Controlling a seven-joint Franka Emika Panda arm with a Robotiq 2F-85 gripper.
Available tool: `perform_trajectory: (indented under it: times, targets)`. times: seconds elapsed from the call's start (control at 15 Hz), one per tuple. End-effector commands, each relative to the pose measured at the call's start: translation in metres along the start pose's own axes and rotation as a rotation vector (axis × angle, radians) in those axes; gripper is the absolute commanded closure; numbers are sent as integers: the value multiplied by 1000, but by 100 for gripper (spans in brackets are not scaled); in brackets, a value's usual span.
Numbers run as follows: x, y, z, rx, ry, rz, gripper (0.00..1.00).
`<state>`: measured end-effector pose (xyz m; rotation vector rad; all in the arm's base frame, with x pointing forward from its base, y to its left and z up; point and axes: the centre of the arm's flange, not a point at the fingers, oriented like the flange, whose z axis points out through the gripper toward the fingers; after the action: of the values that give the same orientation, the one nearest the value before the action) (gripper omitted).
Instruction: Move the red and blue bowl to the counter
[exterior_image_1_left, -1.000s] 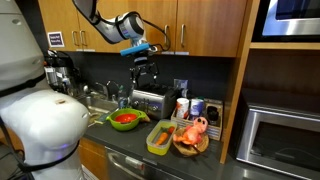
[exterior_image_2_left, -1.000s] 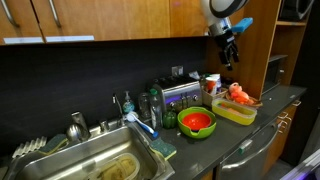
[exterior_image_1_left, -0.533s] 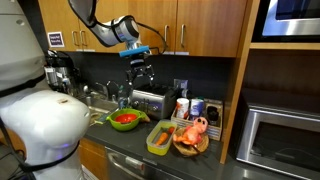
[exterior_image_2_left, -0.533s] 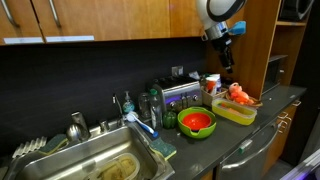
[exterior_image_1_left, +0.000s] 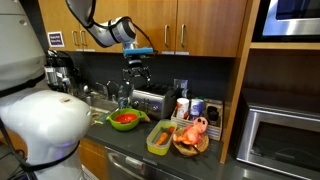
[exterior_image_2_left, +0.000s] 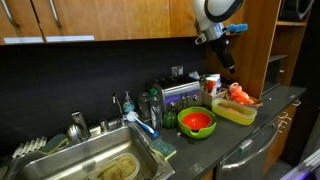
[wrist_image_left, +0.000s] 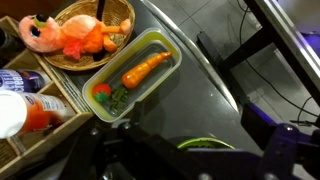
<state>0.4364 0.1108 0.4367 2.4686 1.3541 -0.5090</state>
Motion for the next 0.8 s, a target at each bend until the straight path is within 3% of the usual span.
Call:
perform_trajectory:
  times: [0.0,0.73]
  targets:
    - [-1,1,-1,-5,-1,-23,0]
    - [3,5,6,-18,15,-41,0]
